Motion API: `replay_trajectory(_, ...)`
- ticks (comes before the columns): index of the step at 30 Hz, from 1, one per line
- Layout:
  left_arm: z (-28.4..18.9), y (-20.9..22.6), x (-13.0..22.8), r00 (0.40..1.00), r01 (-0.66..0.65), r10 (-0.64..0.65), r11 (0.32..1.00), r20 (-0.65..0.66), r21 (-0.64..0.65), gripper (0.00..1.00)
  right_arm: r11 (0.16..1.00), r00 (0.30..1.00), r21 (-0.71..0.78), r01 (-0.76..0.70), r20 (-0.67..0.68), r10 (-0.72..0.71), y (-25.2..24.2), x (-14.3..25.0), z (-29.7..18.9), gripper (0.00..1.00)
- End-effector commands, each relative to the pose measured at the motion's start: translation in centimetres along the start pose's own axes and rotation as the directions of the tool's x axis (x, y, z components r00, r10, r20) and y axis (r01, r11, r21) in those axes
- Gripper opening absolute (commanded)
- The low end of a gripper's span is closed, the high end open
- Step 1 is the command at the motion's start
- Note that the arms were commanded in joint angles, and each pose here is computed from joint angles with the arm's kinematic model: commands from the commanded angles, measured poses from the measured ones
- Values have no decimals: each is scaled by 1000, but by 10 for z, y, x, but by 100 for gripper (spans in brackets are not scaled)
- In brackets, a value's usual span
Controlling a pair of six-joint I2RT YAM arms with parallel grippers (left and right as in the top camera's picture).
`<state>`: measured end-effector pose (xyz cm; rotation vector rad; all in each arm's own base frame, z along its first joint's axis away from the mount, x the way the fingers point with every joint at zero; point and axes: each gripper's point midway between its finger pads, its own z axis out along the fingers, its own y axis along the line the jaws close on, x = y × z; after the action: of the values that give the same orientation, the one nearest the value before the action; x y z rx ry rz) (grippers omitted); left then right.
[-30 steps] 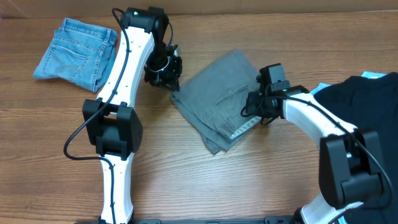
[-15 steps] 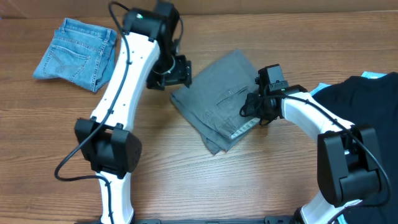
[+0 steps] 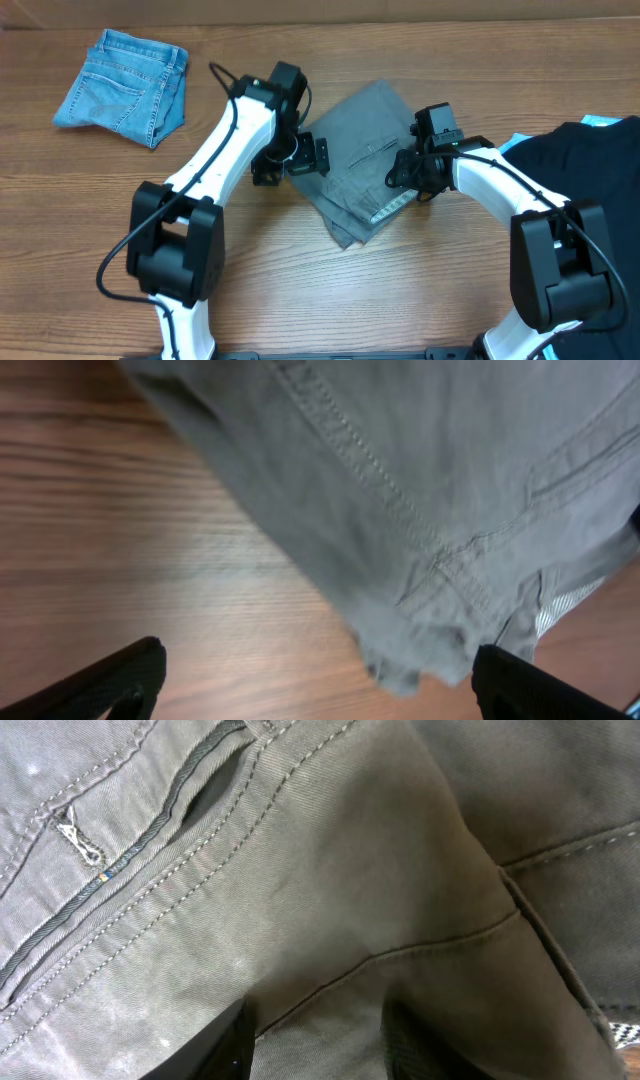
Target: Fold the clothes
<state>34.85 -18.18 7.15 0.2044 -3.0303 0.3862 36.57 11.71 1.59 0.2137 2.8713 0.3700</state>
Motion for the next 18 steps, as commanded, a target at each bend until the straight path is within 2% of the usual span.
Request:
replay_trajectory(1,23,-2,17,995,89,-85,993,-54,77,100,1000,1000,17,-9,-9,9,-4,0,4,44)
replay_trajectory(5,51,-17,14,993,117,-108,969,-52,219,100,1000,1000,17,-9,-9,9,-4,0,4,45)
replay_trajectory(12,80,-5,20,973,232,-229,954,-35,189,100,1000,1000,21,-9,-17,10,-5,2,4,44)
replay_trajectory(18,96,-26,16,974,212,-225,934,13,286,100,1000,1000,21,-10,-18,10,-5,2,4,44)
